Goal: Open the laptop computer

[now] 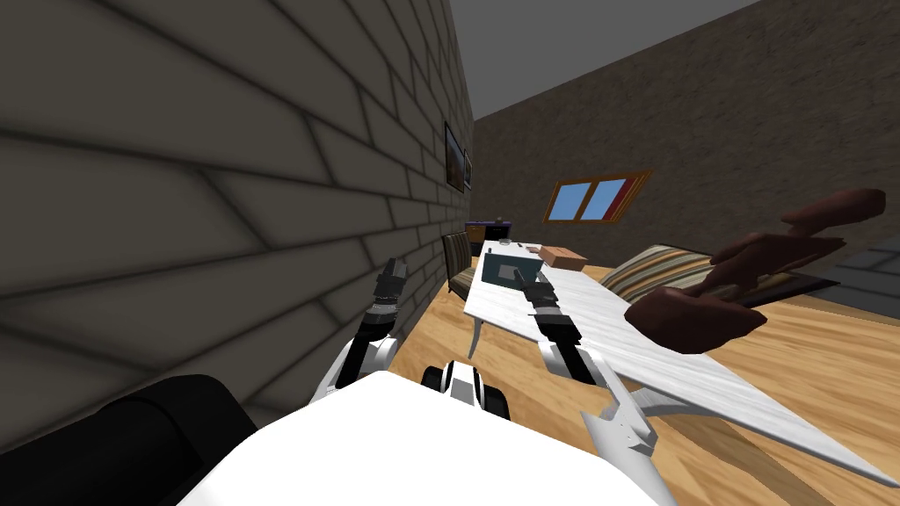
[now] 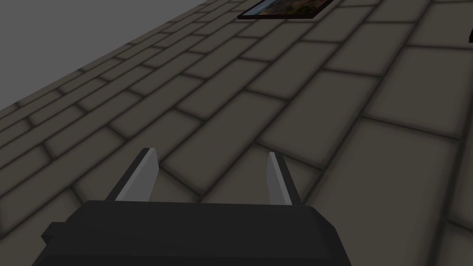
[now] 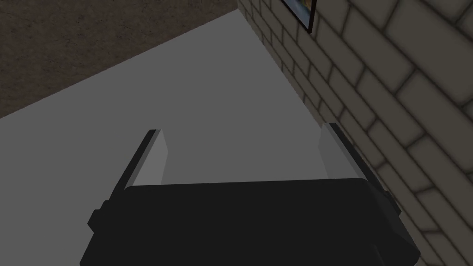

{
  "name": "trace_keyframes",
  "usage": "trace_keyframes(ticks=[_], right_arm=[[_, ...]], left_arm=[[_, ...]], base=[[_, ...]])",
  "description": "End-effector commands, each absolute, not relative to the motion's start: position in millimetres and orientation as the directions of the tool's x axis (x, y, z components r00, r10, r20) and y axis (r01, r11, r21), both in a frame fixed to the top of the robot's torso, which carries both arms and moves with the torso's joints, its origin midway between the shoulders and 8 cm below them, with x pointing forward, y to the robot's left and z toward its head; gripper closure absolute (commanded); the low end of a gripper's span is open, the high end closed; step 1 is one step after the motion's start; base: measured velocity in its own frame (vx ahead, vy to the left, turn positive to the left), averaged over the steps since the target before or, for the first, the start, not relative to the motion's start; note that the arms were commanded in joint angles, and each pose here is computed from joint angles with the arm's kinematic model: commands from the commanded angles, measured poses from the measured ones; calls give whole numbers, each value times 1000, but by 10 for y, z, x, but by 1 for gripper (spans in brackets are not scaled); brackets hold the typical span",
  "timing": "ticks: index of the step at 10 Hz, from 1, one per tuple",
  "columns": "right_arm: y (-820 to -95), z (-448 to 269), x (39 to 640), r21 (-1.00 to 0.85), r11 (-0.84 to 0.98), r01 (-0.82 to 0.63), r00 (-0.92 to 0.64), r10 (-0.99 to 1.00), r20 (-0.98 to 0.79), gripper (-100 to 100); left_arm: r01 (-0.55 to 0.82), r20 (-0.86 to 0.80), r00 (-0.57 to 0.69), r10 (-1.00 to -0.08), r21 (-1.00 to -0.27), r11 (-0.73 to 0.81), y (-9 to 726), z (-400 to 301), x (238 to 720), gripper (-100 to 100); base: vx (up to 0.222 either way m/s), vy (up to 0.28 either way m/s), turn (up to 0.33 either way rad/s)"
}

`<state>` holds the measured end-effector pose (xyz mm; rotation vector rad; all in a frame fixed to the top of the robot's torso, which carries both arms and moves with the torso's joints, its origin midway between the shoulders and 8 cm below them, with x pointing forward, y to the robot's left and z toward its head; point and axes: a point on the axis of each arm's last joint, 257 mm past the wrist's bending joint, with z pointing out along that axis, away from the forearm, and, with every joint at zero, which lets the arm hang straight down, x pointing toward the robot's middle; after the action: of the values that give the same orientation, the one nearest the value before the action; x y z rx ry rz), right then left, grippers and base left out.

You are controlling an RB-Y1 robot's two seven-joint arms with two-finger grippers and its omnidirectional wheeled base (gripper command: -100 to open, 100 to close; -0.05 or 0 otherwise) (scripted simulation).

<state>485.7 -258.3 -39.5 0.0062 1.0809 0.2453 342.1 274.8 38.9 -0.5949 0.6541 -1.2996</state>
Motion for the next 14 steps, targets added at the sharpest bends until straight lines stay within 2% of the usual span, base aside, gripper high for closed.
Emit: trace_keyframes(ticks=[1,14], right_arm=[[-2625,-466,5022,35,991,-133,436,90,-895,-100],[-2839,-819,5612,-341,937,78,312,-347,-884,-100]], left_arm=[[669,-103,142,-984,-723,172,2748,389,3421,0],[669,-103,142,-984,-723,172,2748,389,3421,0]], base=[[53,85,-32],[38,85,-24]])
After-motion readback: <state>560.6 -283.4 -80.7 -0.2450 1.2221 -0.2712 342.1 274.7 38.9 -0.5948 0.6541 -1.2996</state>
